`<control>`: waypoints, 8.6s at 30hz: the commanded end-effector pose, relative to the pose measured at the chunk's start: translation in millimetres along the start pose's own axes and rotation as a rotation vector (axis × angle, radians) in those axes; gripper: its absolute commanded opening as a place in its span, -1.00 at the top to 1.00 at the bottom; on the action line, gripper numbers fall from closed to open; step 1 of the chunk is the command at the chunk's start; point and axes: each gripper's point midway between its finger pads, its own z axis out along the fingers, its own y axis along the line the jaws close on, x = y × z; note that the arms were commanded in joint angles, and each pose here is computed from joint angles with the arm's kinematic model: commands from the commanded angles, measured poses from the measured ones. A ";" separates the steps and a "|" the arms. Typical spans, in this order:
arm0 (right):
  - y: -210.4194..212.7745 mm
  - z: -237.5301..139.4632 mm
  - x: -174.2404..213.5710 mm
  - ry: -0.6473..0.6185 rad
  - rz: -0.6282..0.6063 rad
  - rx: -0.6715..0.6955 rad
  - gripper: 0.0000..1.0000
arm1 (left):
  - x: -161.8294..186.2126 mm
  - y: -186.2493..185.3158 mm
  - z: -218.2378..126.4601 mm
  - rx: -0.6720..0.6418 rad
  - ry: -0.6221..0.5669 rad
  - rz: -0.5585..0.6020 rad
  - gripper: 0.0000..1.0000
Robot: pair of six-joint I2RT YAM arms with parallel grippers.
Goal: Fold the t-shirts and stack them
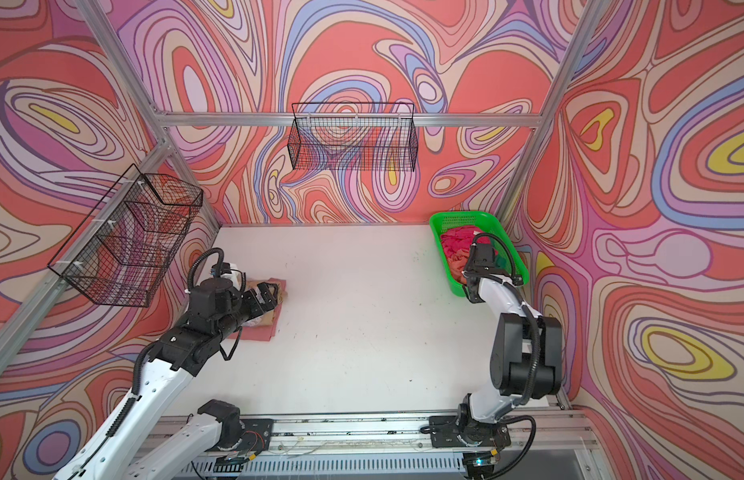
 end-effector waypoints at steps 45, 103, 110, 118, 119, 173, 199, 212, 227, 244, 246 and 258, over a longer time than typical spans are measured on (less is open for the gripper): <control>127.3 -48.3 -9.3 0.116 -0.373 -0.261 1.00 | 1.5 23.6 -21.5 -0.150 -0.006 0.106 -1.00; 3.3 -199.0 134.1 0.265 -0.883 -0.462 -0.47 | 6.0 4.5 -13.9 -0.054 0.031 0.119 -1.00; -9.3 -206.1 225.7 0.410 -1.188 -0.516 -0.35 | 8.3 5.8 -11.9 -0.064 0.045 0.125 -1.00; -34.4 -192.9 296.8 0.482 -1.414 -0.504 -0.26 | 9.5 6.8 -10.7 -0.067 0.050 0.128 -1.00; -34.9 -187.1 302.7 0.483 -1.424 -0.495 -0.23 | 9.0 6.2 -10.3 -0.066 0.049 0.127 -1.00; 128.3 -537.2 198.6 0.421 -1.278 -1.478 1.00 | 18.0 -145.8 -30.7 0.639 0.047 0.261 -1.00; 105.2 -510.6 216.5 0.479 -1.367 -1.444 1.00 | 3.1 -205.9 -20.1 0.830 -0.011 0.423 0.98; 221.9 -404.6 202.7 0.354 -1.252 -1.282 1.00 | -174.2 -168.4 -134.8 0.284 -0.602 0.572 1.00; 245.5 -511.1 138.0 0.160 -0.982 -1.747 1.00 | -174.8 -236.4 -205.5 0.625 -0.518 0.655 1.00; 53.0 -306.3 165.9 0.369 -0.940 -1.260 1.00 | 120.8 -176.1 -45.7 0.605 0.193 0.477 0.65; 34.8 -298.0 162.6 0.365 -0.938 -1.233 1.00 | 132.4 -168.7 -42.2 0.601 0.227 0.486 0.25; -25.5 -248.9 169.5 0.443 -0.895 -1.073 1.00 | 69.4 -127.1 32.1 0.295 0.388 0.351 -1.00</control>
